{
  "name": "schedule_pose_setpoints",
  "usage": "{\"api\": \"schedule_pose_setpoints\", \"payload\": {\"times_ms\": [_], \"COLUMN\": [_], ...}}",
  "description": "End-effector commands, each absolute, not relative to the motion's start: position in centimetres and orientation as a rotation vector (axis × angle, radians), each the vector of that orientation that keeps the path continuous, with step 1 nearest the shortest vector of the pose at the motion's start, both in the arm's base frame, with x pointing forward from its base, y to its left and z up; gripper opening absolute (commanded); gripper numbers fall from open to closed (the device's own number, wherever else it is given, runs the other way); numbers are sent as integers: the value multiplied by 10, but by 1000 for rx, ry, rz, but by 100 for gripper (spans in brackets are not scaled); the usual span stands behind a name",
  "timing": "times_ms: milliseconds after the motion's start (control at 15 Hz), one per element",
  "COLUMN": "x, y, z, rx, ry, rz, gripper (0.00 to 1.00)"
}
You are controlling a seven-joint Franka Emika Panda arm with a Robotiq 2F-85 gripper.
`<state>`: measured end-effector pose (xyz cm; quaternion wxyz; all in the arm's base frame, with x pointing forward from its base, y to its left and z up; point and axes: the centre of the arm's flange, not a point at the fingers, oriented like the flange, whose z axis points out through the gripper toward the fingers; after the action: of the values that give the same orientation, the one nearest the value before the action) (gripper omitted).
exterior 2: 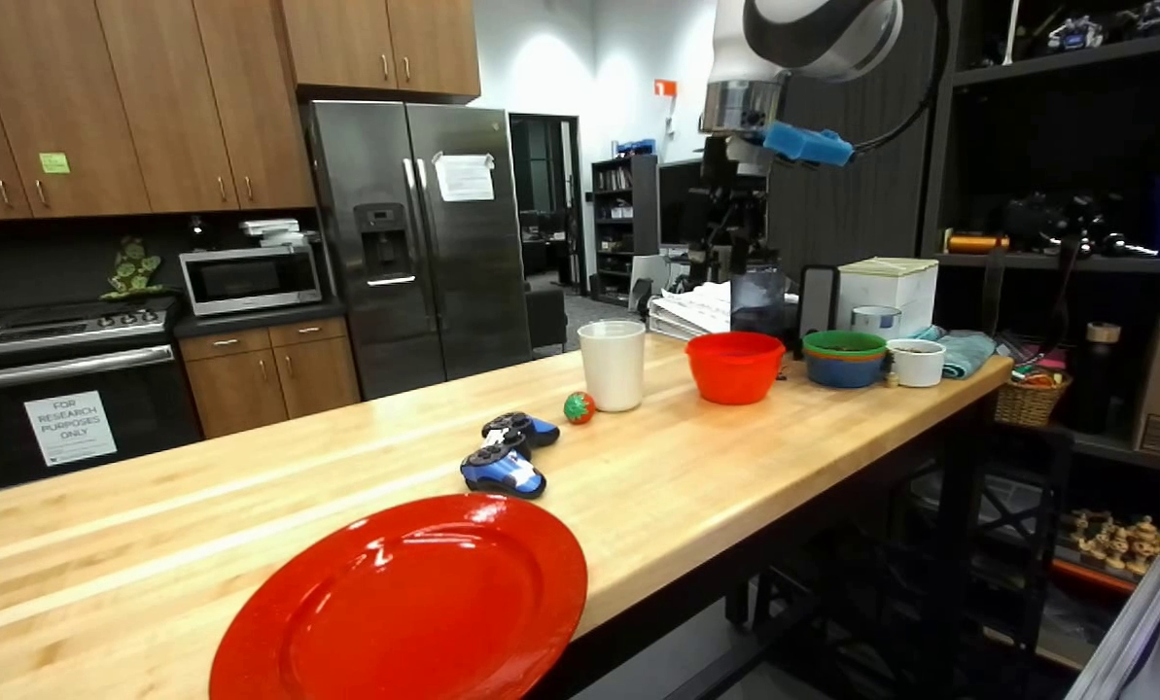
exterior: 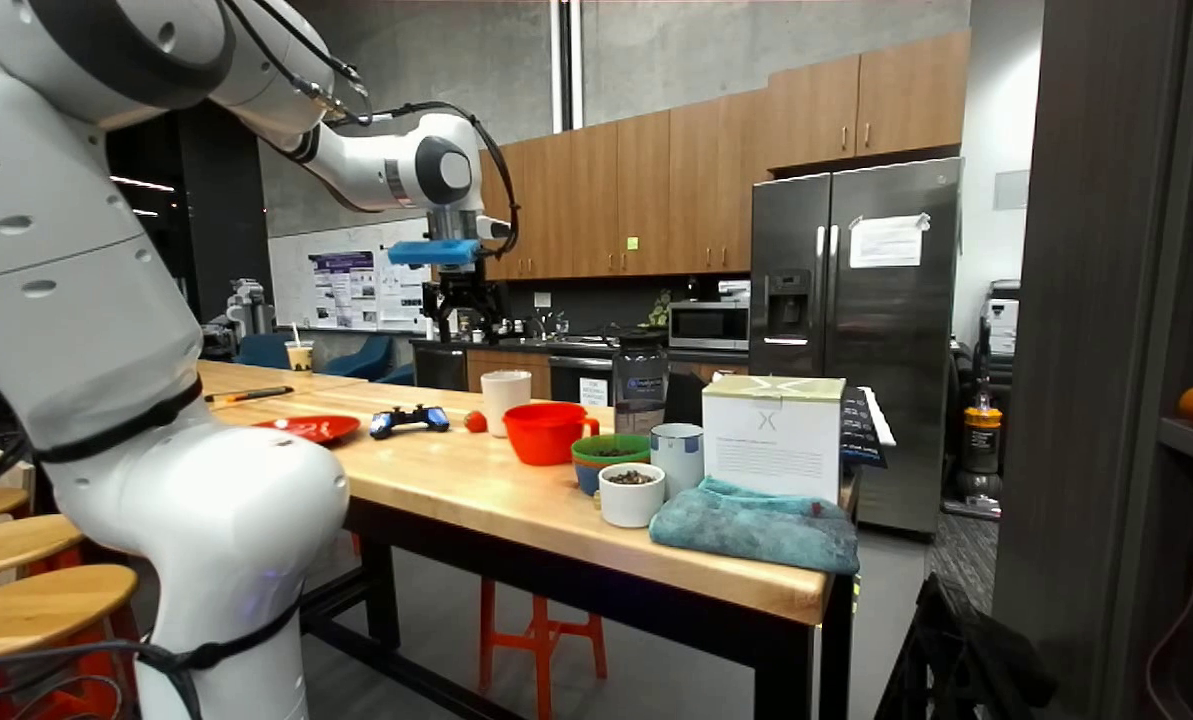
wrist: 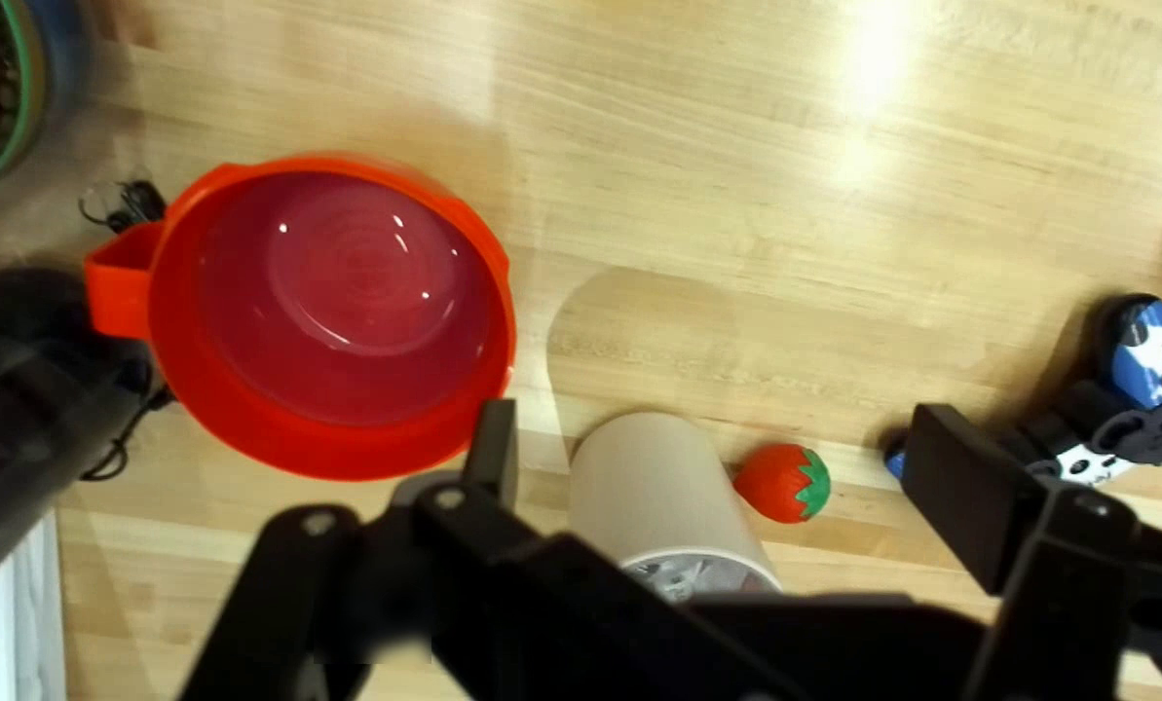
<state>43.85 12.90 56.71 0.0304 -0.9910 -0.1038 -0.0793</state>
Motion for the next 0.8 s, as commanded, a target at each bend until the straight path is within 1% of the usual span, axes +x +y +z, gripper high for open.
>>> {"api": "schedule_pose_setpoints", "payload": {"times_ms": [0, 267, 733], "x": [449, 445, 426], "y": [157, 195, 236], "z": [569, 557, 536], "rx": [-2973, -2875, -2739], "ry": [-484, -662, -884], "rz": [-287, -270, -129], "gripper": [100, 100, 100]}}
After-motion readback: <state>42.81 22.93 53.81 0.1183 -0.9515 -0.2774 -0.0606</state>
